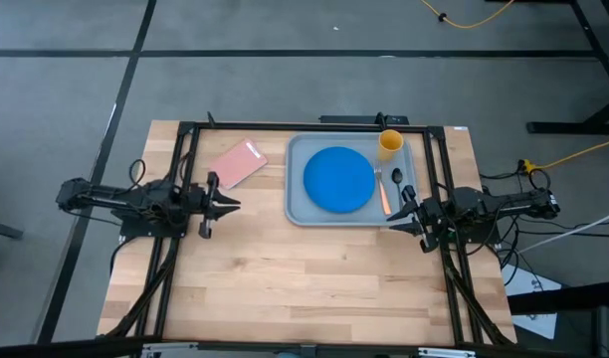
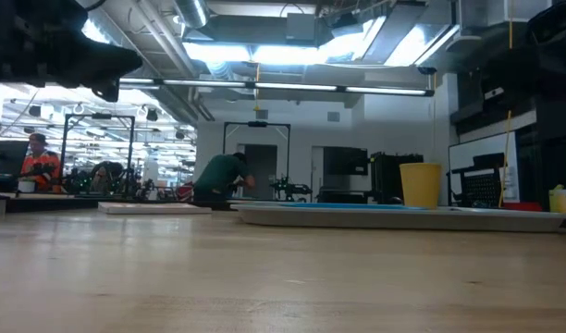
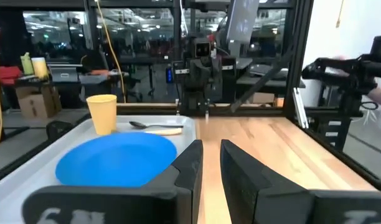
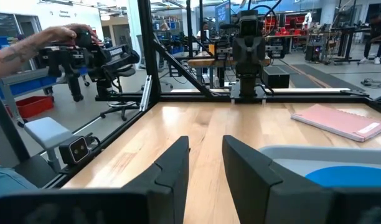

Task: Pick and place plate/cup/fork/spoon on tray
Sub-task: Return to Home Position

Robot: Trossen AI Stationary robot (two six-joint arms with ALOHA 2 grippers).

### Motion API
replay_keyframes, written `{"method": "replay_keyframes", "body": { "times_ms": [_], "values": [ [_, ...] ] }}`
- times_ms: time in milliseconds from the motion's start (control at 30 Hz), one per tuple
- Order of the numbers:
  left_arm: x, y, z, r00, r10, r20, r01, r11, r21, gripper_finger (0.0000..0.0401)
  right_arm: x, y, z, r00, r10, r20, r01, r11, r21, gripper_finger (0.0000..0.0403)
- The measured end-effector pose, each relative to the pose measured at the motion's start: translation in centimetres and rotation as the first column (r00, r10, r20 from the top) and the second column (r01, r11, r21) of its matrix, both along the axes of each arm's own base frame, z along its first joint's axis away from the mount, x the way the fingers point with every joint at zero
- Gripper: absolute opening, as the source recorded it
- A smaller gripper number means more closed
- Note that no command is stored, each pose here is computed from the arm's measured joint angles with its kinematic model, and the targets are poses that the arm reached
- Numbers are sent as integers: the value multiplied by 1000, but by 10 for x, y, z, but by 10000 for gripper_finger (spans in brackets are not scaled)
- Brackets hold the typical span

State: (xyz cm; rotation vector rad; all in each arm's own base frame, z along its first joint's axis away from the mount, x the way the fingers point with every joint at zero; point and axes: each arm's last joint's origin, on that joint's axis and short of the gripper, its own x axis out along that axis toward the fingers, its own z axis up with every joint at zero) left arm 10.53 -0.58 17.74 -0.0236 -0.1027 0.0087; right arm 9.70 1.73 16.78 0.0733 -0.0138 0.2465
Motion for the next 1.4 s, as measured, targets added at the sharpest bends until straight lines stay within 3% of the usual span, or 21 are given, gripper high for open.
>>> {"method": "replay_keyframes", "body": {
  "times_ms": [267, 1400],
  "values": [
    [-8, 1, 8, 995, 0, 99, 0, 1000, -8, 49, 0, 0, 0, 1000, 0, 0, 0, 1000, -2, 103],
    [-8, 1, 8, 995, 0, 95, 1, 1000, -7, 49, 0, 0, 0, 1000, 0, 0, 0, 1000, -1, 103]
  ]
}}
